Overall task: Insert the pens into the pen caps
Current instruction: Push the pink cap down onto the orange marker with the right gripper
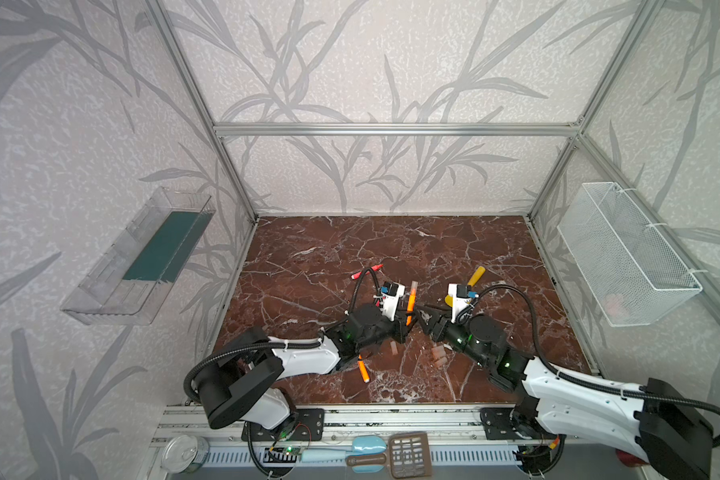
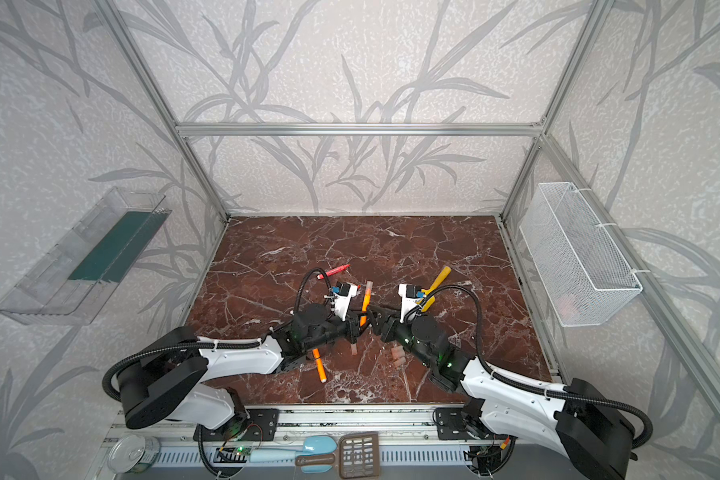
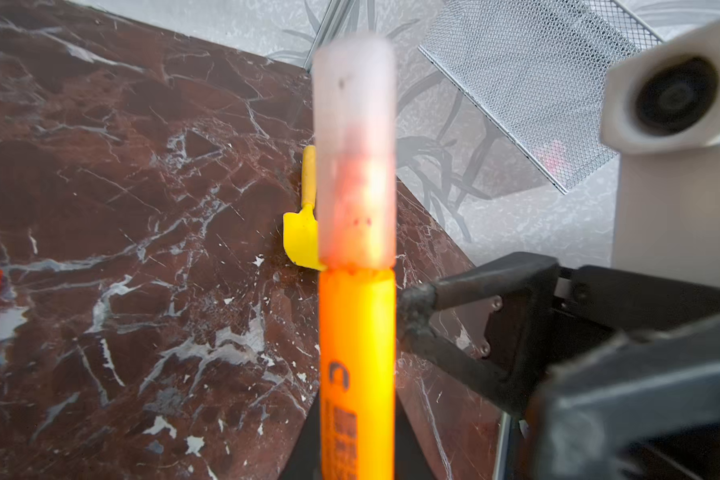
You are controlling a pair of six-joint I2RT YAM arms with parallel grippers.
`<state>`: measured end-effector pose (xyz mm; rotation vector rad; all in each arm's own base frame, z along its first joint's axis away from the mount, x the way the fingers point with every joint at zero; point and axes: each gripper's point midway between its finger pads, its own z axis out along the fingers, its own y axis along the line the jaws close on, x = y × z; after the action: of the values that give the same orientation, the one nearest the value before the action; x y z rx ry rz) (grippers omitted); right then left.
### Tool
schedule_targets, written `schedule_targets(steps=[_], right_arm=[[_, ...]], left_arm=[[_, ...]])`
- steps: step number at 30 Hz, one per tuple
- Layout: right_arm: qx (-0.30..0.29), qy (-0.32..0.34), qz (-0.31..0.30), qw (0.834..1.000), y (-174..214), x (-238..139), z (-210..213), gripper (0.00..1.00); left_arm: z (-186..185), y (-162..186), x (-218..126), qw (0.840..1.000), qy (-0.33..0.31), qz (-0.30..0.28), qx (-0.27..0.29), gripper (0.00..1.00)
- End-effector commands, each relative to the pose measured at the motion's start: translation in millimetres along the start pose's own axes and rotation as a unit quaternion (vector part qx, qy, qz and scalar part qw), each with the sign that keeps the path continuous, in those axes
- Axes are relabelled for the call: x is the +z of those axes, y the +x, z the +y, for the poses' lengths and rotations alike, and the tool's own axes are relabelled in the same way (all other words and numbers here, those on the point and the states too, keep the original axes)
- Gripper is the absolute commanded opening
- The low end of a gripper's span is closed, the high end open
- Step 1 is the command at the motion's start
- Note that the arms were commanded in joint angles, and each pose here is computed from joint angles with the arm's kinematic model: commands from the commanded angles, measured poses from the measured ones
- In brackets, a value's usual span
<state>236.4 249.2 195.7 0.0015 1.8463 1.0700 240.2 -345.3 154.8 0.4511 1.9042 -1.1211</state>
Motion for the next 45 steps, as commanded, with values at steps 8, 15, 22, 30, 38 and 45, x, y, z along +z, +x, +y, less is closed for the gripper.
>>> schedule_targets(steps=[8, 15, 22, 30, 38, 45], right_arm=[[-0.031, 0.013, -0.041, 0.999, -28.9, -17.8, 4.2, 0.86], [-0.041, 0.037, -0.028, 0.998, -30.6, -11.0, 0.6, 0.85], [-0.026, 0.049, -0.017, 0.998, -30.5, -3.0, -10.6, 0.61], [-0.015, 0.051, 0.001, 0.999, -24.7, 5.8, -15.2, 0.49], [-0.005, 0.051, 0.019, 0.998, -16.1, 13.4, -16.8, 0.19], [0.006, 0.038, 0.039, 0.999, -8.4, 16.5, -12.7, 0.18]], left_arm=[[-11.6, 25.8, -1.9, 0.997, 0.008, 0.019, 0.073, 0.00], [-19.8, 43.4, 6.5, 0.995, 0.022, 0.038, 0.094, 0.00], [-20.5, 51.8, 10.9, 0.993, 0.024, 0.046, 0.102, 0.00], [-21.2, 56.2, 17.1, 0.993, 0.025, 0.053, 0.104, 0.00], [-21.4, 53.0, 14.9, 0.993, 0.024, 0.046, 0.107, 0.00], [-24.2, 41.4, 16.3, 0.992, 0.014, 0.043, 0.118, 0.00]])
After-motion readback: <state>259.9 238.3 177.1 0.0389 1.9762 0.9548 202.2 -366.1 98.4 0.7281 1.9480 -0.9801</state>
